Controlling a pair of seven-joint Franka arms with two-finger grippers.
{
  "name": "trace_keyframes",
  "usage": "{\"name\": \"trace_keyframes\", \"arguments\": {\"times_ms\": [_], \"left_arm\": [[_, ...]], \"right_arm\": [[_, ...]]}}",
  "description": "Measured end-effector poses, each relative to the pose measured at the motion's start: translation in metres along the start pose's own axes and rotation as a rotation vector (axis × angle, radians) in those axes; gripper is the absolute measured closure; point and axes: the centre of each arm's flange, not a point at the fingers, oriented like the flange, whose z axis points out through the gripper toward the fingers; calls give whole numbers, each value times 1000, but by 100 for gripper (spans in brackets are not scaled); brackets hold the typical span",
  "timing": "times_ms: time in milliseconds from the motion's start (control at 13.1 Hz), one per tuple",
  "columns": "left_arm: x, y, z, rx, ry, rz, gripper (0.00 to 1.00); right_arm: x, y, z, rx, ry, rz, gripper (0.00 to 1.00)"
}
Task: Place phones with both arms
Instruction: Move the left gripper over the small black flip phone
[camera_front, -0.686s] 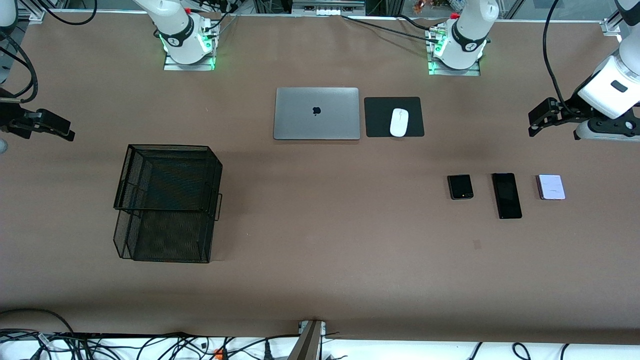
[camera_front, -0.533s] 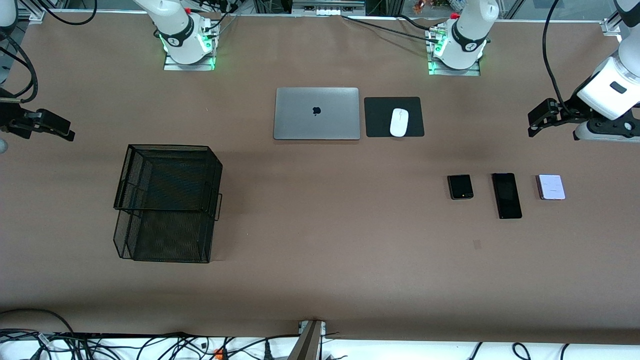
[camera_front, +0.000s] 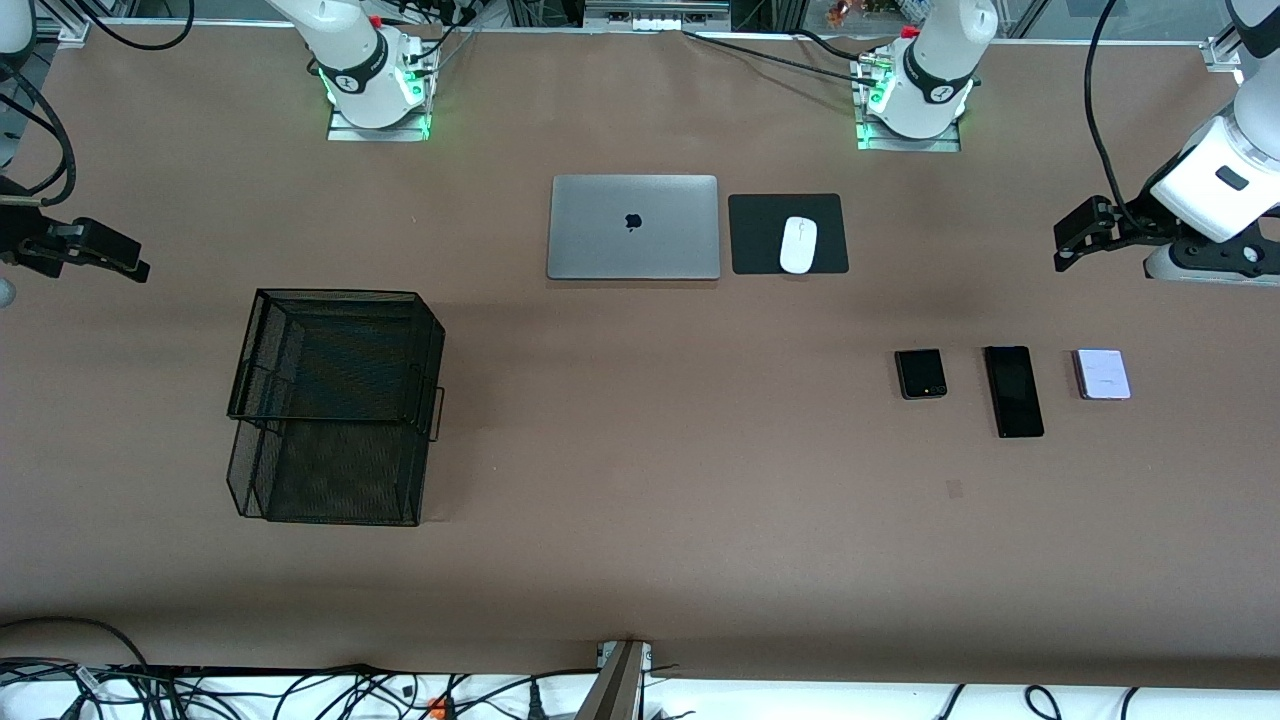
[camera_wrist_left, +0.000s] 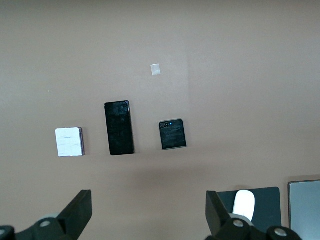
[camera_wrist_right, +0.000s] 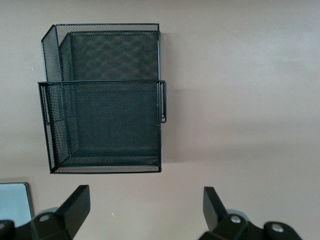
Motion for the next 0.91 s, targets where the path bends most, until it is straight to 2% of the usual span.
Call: {"name": "trace_keyframes", "arguments": {"times_ms": [152,381,610,914], "left_arm": [[-1,-1,1,0,-7,-1,0],[-4,0,14,0,-80,0,0],[9,0,38,0,-123,-1,0],[25,-4,53,0,-142,-8,0]], "right_arm": [[0,0,0,0,1,0,0],[0,0,0,0,2,0,0],[0,0,0,0,2,0,0],[0,0,0,0,1,0,0]]}}
